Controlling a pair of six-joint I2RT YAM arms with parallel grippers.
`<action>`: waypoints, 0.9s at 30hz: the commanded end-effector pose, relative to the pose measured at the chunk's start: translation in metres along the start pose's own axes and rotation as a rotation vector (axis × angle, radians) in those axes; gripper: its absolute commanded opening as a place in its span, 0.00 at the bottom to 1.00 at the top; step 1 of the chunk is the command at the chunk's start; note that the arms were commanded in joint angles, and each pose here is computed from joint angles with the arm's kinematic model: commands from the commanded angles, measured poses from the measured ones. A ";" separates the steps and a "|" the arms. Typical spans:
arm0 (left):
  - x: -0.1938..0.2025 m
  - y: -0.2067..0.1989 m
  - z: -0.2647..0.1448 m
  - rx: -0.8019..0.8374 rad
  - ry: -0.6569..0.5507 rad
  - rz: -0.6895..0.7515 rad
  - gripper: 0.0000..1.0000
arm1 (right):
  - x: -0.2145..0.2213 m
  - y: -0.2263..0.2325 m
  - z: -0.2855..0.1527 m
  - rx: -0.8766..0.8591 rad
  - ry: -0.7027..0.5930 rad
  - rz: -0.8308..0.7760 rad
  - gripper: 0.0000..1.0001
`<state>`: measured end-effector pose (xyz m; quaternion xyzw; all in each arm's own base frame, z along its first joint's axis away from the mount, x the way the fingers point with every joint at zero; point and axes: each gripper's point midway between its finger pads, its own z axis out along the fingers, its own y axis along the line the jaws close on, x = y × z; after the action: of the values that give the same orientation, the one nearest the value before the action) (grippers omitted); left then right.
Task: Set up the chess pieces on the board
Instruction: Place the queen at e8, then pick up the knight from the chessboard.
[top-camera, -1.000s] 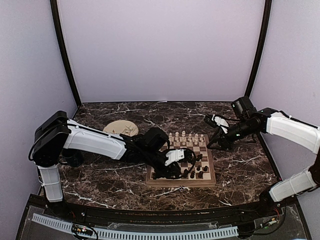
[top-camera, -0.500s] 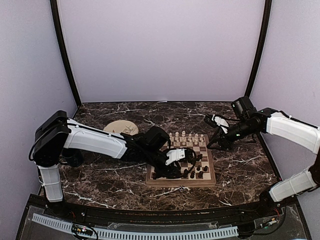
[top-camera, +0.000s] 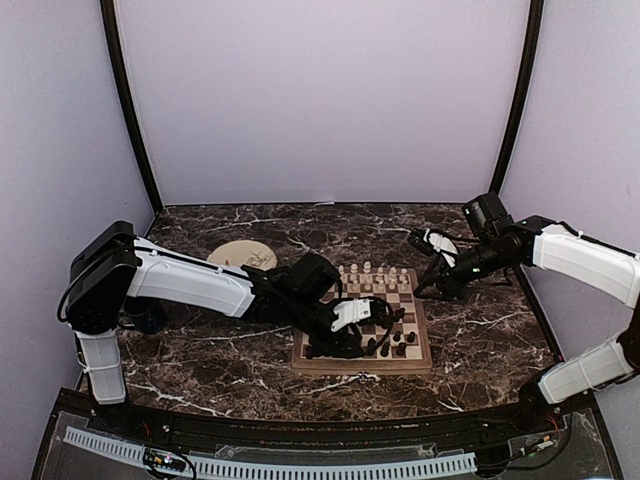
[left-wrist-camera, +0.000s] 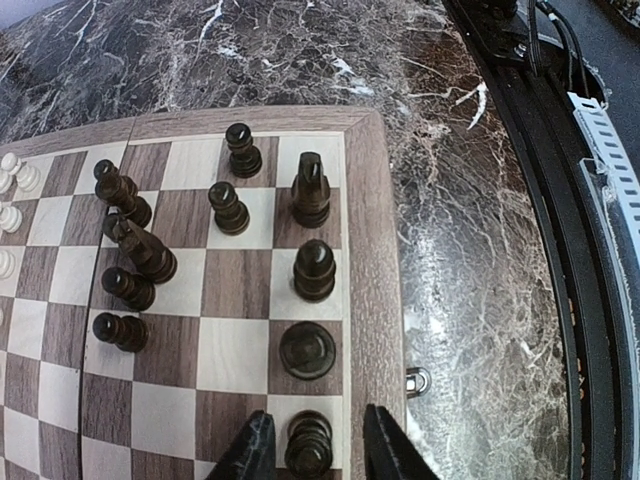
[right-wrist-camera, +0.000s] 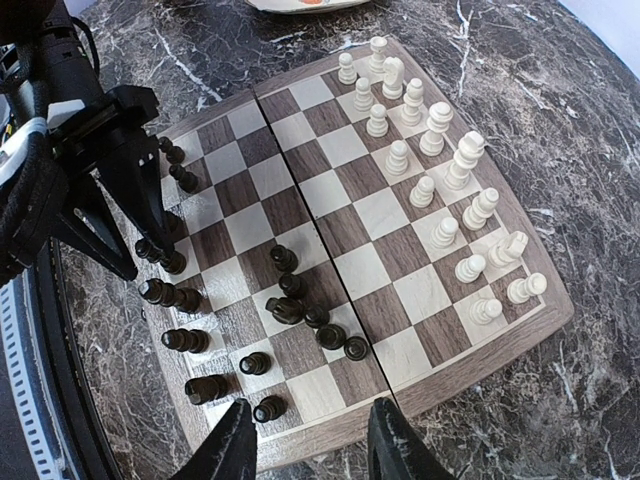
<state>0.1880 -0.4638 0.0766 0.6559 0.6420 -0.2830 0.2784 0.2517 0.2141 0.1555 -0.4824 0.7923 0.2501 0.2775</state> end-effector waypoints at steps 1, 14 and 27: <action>-0.026 0.010 -0.017 -0.066 -0.047 0.002 0.35 | -0.010 -0.005 -0.007 0.023 -0.026 -0.007 0.39; -0.090 0.090 -0.147 -0.573 -0.233 0.027 0.68 | -0.027 -0.020 -0.002 -0.003 0.012 -0.027 0.37; -0.053 0.149 -0.205 -0.722 -0.375 -0.308 0.77 | -0.008 0.012 0.063 -0.095 0.236 -0.150 0.32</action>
<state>0.3438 -0.3560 0.2511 0.3769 0.7230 -0.1750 0.5519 0.2628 0.2568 0.1298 -0.5542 0.7755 0.2241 0.2030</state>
